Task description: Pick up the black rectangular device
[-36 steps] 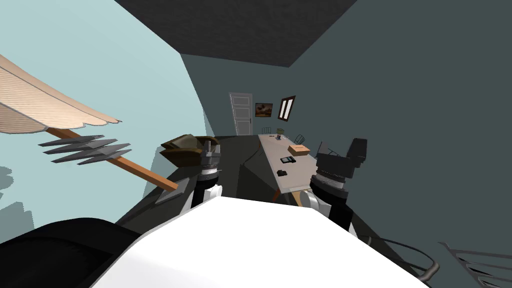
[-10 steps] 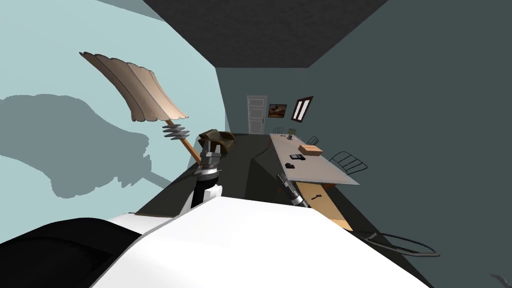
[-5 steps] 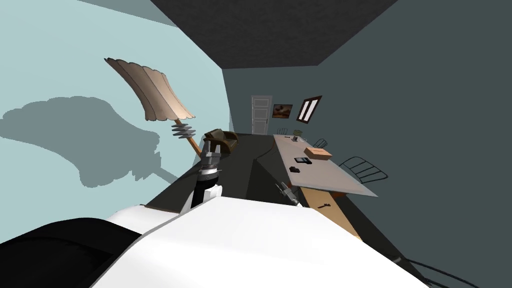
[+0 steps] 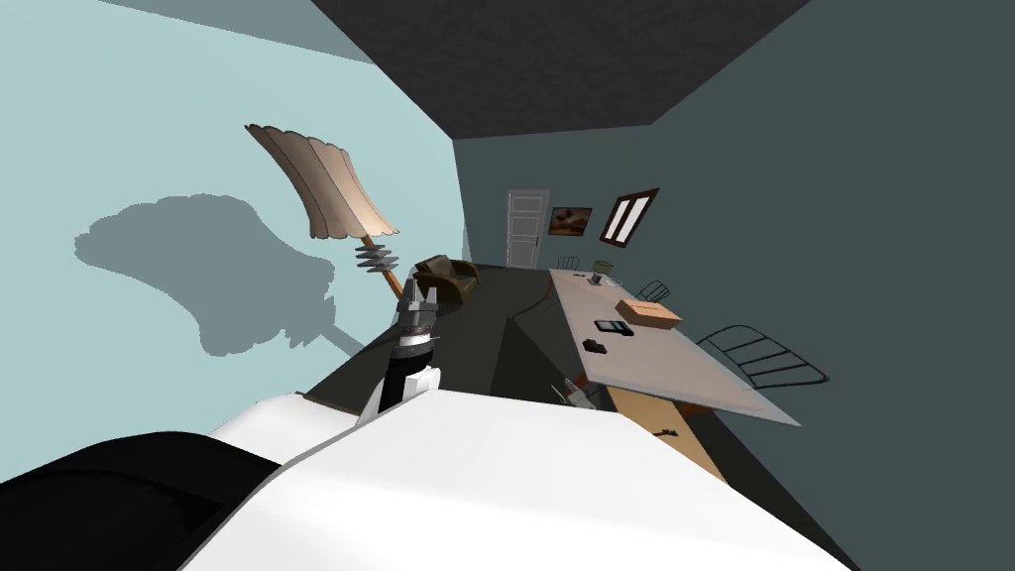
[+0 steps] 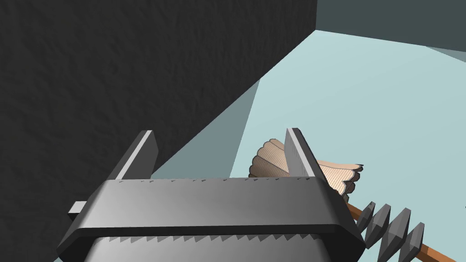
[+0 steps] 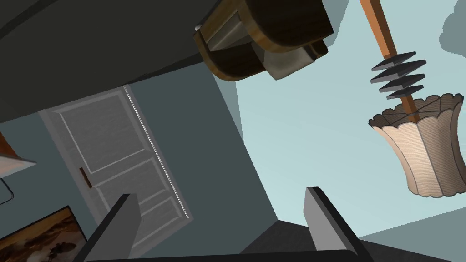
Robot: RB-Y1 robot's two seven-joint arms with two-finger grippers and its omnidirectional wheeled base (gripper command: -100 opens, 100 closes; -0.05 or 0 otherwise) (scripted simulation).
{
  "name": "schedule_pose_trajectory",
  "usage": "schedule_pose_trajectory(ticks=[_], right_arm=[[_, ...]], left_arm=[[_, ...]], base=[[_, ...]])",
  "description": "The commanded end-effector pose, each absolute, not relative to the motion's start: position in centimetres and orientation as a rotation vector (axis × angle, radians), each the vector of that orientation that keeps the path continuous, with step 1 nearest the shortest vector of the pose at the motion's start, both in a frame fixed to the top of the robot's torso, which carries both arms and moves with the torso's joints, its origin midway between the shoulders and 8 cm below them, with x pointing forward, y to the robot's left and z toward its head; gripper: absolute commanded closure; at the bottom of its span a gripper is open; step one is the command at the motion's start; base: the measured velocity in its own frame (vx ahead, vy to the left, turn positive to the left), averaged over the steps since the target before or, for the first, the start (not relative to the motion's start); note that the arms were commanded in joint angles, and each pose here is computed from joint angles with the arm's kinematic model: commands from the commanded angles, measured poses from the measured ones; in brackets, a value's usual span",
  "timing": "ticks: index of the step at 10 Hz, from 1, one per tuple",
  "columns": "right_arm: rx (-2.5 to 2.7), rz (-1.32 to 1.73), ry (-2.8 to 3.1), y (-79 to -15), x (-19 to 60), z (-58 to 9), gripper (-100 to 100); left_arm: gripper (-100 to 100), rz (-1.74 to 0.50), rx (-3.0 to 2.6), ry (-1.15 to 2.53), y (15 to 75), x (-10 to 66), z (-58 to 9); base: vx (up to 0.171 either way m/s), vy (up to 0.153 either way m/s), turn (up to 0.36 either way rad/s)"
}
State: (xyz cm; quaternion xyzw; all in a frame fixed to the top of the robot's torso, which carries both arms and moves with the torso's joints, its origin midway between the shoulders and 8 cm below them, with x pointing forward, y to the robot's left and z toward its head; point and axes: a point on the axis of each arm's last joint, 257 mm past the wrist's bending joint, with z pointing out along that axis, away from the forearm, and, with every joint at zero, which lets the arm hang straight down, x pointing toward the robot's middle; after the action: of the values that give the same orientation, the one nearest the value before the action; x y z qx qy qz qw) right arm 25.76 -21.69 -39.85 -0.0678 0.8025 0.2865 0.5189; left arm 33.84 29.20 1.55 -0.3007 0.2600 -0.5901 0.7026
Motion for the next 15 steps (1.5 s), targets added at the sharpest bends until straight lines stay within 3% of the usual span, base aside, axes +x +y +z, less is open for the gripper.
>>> schedule_pose_trajectory(ticks=[1, 8, 15], right_arm=[[-0.263, 0.631, 2.018, -23.3, 22.7, -42.9, -100], [-0.482, 0.443, 2.24, -30.6, 16.1, -49.4, -100], [-0.93, 0.164, 2.509, -44.2, 5.0, -53.7, -100]], left_arm=[[0, -1.313, -0.669, 0.578, 29.2, 33.8, 1.6], [0, -1.313, -0.669, 0.579, 29.2, 33.8, 1.6], [0, -1.313, -0.669, 0.579, 29.2, 33.8, 1.5]], base=[[0.123, -0.002, 0.182], [0.083, -0.016, 0.106], [0.142, -0.042, 0.159]])
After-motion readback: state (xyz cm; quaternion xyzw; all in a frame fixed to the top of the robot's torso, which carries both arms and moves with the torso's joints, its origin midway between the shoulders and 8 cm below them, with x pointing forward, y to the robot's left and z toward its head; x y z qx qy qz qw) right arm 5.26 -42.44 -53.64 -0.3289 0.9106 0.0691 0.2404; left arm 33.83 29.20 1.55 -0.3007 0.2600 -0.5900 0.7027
